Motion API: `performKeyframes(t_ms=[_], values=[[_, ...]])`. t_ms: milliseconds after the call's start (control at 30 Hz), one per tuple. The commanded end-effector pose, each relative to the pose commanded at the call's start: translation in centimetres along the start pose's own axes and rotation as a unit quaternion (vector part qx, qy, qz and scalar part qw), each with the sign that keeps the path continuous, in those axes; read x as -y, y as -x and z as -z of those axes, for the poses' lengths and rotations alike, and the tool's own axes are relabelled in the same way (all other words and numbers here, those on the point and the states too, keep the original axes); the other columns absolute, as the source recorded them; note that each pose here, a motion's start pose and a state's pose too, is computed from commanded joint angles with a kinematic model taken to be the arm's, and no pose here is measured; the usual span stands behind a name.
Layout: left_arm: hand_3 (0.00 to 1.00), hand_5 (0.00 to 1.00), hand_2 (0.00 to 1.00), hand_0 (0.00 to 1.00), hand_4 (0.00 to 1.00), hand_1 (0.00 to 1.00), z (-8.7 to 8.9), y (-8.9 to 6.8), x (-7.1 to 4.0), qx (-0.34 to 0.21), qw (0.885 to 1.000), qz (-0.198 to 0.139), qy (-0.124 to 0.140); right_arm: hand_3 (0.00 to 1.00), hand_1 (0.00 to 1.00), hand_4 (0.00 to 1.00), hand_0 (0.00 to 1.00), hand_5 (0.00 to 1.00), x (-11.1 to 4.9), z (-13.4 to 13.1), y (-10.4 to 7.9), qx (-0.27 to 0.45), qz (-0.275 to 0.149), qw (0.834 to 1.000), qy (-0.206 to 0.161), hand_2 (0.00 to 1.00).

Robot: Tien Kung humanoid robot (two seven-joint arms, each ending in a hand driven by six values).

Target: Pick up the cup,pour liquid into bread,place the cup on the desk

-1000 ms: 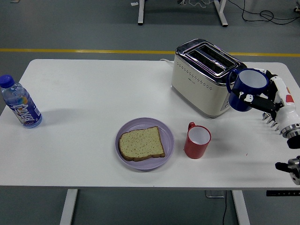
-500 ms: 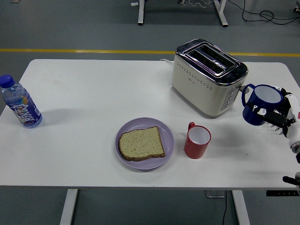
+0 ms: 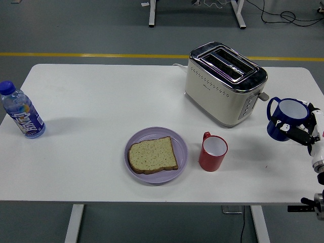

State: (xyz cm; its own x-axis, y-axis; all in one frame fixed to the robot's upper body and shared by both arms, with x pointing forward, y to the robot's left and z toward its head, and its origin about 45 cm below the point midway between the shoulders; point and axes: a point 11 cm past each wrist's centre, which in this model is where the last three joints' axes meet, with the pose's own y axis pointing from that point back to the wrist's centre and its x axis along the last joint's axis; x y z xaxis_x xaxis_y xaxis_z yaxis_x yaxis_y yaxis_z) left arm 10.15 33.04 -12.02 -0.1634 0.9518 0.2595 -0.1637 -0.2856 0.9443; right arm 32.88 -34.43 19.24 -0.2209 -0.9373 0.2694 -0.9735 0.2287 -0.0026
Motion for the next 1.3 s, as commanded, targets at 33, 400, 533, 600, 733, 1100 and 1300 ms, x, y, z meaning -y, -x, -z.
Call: performKeyframes(t_ms=[33,400,533,600,733,1100,1300], values=[[0.552,0.998,0.697,0.685,0.254,0.692,0.0,0.0,0.0,0.0,1.0,0.0,0.0,0.481,0.316,0.784,0.395,0.05,-0.1,-0.3,0.1,0.0,-0.001,1.0,0.002,0.452],[0.552,0.998,0.697,0.685,0.254,0.691,-0.1,0.0,0.0,0.0,1.0,0.0,0.001,0.482,0.325,0.778,0.407,0.057,-1.0,-1.6,0.7,0.008,-0.009,1.0,0.011,0.454],[0.552,0.998,0.697,0.685,0.254,0.691,-0.2,0.0,0.0,0.001,1.0,0.0,0.002,0.482,0.325,0.778,0.407,0.057,-1.2,-2.0,0.8,0.011,-0.015,1.0,0.013,0.454],[0.552,0.998,0.697,0.685,0.254,0.692,-0.2,0.0,0.0,0.001,1.0,0.0,0.002,0.483,0.33,0.776,0.413,0.059,-1.2,-2.3,0.9,0.011,-0.017,1.0,0.014,0.46],[0.552,0.998,0.697,0.685,0.254,0.692,-0.3,0.0,0.0,0.002,1.0,0.0,0.002,0.483,0.33,0.776,0.413,0.059,-1.4,-2.7,1.0,0.011,-0.019,1.0,0.018,0.46],[0.552,0.998,0.697,0.685,0.253,0.691,-0.3,0.0,0.0,0.003,1.0,0.001,0.002,0.485,0.348,0.769,0.447,0.06,-1.6,-3.4,1.4,0.008,-0.021,0.999,0.023,0.469],[0.552,0.998,0.697,0.685,0.253,0.691,-0.3,0.1,0.0,0.002,1.0,0.001,0.002,0.486,0.373,0.765,0.49,0.059,-1.8,-3.8,1.5,0.008,-0.025,0.999,0.028,0.478]])
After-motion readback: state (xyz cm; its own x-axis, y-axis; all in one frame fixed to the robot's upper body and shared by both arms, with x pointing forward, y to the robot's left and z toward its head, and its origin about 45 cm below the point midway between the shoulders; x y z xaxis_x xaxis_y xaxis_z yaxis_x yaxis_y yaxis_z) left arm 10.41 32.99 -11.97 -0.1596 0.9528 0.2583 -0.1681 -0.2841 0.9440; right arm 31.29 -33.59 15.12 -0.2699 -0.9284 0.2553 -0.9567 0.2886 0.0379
